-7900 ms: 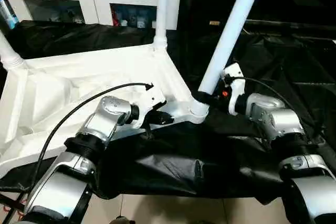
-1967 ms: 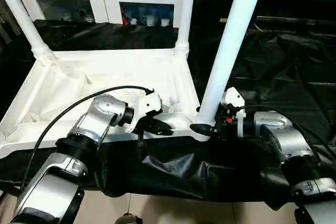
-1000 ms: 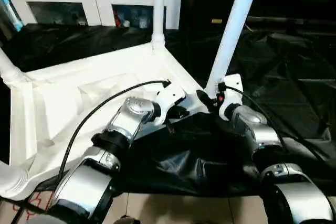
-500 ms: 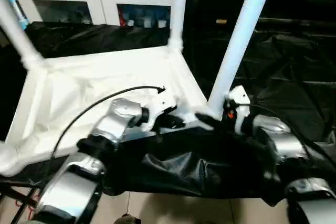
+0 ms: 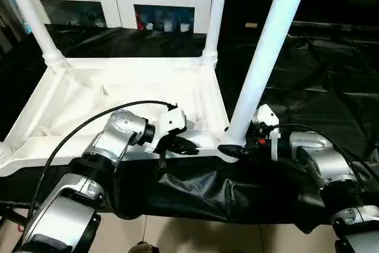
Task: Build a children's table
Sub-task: Rotate leg to tighten
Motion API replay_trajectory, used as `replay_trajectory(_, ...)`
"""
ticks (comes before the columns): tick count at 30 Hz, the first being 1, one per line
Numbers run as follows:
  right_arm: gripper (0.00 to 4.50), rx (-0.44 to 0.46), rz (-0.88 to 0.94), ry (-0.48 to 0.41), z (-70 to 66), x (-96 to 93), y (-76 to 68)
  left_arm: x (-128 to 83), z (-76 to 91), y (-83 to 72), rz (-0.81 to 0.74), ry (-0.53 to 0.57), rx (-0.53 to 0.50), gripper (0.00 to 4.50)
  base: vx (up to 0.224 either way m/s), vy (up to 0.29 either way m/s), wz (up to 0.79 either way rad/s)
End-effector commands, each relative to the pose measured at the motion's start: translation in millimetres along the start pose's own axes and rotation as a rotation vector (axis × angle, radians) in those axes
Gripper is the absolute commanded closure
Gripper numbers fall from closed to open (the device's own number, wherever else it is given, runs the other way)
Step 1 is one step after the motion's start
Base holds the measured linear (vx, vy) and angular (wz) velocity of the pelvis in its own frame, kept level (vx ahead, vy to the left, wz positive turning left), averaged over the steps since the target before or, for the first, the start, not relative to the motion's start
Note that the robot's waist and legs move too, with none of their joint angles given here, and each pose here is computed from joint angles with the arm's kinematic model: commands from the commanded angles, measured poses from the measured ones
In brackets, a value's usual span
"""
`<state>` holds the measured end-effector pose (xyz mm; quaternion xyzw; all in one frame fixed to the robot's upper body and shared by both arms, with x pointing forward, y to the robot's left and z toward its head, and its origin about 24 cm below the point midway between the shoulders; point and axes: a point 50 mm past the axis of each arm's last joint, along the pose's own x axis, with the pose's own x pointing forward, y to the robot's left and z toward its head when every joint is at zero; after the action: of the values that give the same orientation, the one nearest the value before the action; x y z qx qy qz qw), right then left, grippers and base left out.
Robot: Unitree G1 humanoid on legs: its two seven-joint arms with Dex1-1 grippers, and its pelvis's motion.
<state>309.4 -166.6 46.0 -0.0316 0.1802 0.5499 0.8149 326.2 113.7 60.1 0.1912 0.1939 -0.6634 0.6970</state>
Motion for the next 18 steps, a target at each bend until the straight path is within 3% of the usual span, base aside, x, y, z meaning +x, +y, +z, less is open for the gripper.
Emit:
replay_trajectory(1, 1.63, 0.017, 0.061, 0.015, -4.8, 8.0, 9.2, 8, 8.5, -4.3, -0.045, -0.038, 0.041, 4.5, 0.0, 0.0, 0.0)
replay_trajectory(5, 1.68, 0.037, 0.024, 0.007, -7.5, 12.5, 9.3, 10, 8.9, -2.5, -0.013, -0.05, 0.017, 4.5, 0.0, 0.0, 0.0)
replay_trajectory(8, 1.69, 0.087, -0.268, -0.025, -11.2, 29.5, -6.0, 22, 17.1, 14.3, 0.203, -0.054, -0.058, 4.5, 0.0, 0.0, 0.0)
replay_trajectory(13, 1.72, 0.181, -0.441, -0.055, -12.0, 43.0, -14.1, 34, 26.9, 22.2, 0.308, -0.066, -0.096, 4.5, 0.0, 0.0, 0.0)
replay_trajectory(18, 1.73, 0.233, -0.589, -0.075, -5.5, 72.7, -13.3, 56, 47.3, 25.7, 0.393, -0.108, -0.118, 4.5, 0.0, 0.0, 0.0)
